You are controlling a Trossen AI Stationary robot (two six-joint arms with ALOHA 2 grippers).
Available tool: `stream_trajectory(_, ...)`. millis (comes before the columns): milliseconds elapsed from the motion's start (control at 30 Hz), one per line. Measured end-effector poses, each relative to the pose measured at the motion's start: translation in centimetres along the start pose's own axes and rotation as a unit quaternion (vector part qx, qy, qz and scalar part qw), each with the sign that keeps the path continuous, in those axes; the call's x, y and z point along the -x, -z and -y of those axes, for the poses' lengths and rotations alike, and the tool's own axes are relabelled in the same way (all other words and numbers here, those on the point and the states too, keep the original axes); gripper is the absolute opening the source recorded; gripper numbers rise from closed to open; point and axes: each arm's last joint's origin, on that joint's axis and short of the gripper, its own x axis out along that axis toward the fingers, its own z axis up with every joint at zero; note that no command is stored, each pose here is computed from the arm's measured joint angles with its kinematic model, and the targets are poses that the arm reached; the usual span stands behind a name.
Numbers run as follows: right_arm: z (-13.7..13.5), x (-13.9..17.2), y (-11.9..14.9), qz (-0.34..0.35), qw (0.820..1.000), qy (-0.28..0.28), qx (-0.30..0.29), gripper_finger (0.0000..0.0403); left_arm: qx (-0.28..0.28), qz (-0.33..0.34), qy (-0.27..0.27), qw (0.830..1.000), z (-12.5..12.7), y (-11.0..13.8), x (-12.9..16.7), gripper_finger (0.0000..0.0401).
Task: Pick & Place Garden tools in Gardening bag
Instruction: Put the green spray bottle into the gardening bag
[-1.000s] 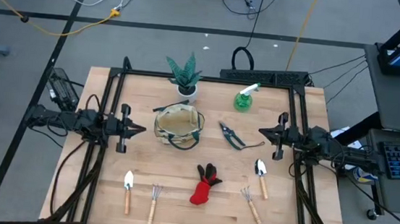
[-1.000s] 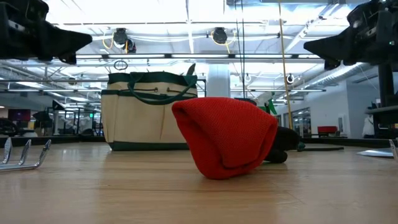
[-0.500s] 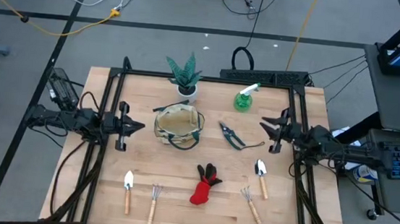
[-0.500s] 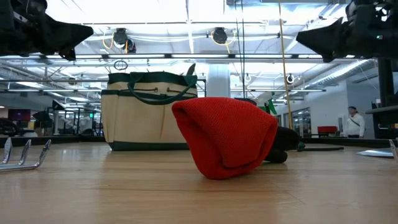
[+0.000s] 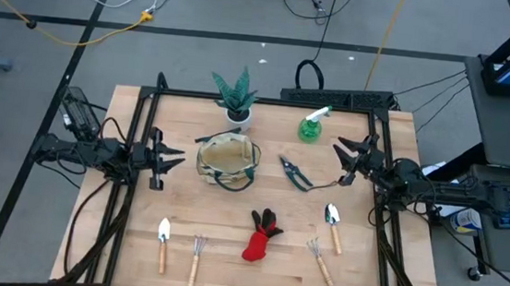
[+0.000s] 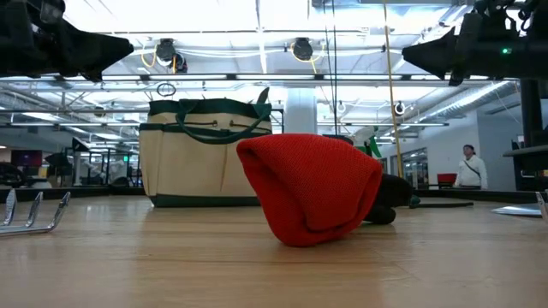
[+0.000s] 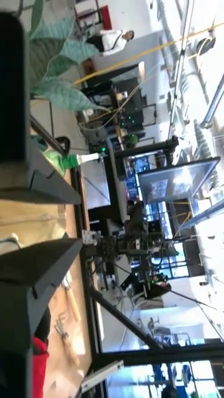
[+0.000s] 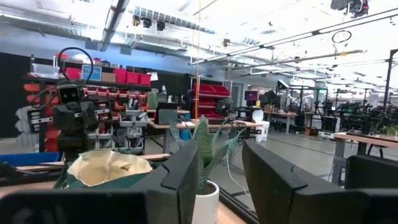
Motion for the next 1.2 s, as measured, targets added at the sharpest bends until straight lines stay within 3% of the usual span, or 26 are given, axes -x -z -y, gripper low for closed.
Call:
stream_trajectory(200,0.0,-0.3,-0.4,0.024,1.0,0.004,-0.009,0.012,-0.002,0.003,-0.004,1.0,0.0,-0.1,0.0,0.0178)
stream_trajectory(333,-0.1,-0.5,-0.6,0.039,0.999,0.007,-0.009,0.012,0.002,0.001,-0.01,1.0,-0.1,-0.1,0.0,0.0201)
stream_trajectory(467,-0.2,-0.7,-0.4,0.037,0.999,0.006,-0.003,0.012,-0.024,0.012,-0.01,1.0,-0.1,-0.3,0.0,0.0204)
stream_trajectory(633,-0.5,-1.2,0.6,-0.009,1.0,-0.002,0.006,0.012,-0.017,0.055,-0.023,0.998,-0.4,-1.1,0.1,0.0205)
stream_trajectory(833,-0.9,-4.2,-1.3,-0.054,0.997,-0.001,0.051,0.012,-0.016,0.079,-0.054,0.995,-0.7,-1.7,0.2,0.0205)
stream_trajectory(1067,0.4,-7.3,-2.8,-0.156,0.98,0.03,0.118,0.012,-0.005,0.077,-0.073,0.994,-0.9,-2.5,0.1,0.0205)
stream_trajectory(1200,1.5,-8.3,-3.3,-0.181,0.97,0.055,0.156,0.0123,-0.013,0.063,-0.069,0.996,-1.0,-3.0,-0.4,0.0205)
